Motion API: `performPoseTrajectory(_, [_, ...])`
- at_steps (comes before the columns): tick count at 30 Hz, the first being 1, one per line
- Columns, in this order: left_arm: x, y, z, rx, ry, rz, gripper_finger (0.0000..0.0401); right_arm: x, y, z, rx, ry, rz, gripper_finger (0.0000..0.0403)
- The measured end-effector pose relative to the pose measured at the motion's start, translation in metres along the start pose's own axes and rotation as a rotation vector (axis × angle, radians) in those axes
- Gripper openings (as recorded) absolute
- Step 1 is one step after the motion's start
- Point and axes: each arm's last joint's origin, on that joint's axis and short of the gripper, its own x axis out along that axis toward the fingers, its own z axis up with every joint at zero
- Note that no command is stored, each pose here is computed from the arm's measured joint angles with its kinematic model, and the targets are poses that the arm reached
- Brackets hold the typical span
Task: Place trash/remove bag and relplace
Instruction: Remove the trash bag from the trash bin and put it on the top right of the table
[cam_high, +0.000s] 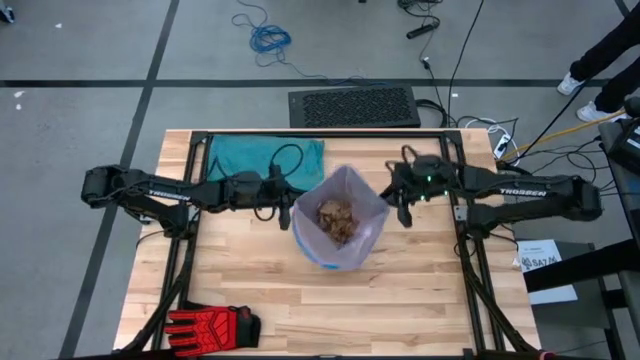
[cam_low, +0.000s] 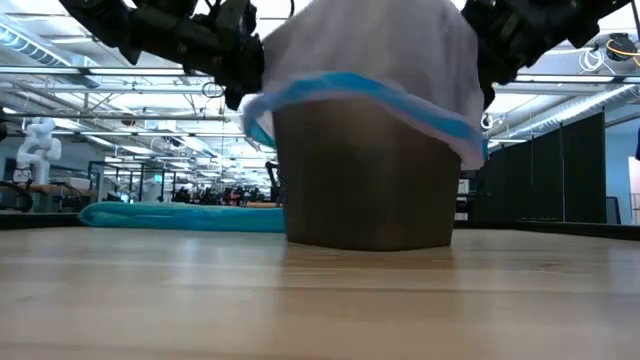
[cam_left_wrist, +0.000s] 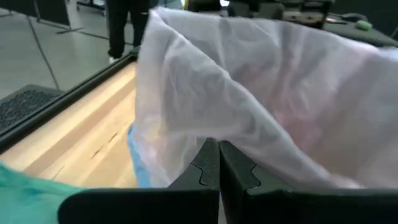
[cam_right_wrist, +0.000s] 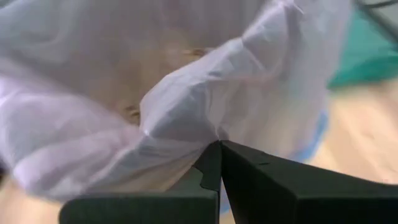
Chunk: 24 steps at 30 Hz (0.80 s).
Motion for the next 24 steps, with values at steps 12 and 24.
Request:
performPoseTrajectory(12, [-0.013,-0.036,0.003,0.094,-0.051,-0.038,0.0,0.006,0.048,-0.006,-0.081,-0.036,-0.082,0.0])
performPoseTrajectory(24, [-0.048,-0.061,0.014,0.116,-0.088,-0.04,0.0,0.001,0.033,-0.001,0.129,-0.122,-0.272,0.0002])
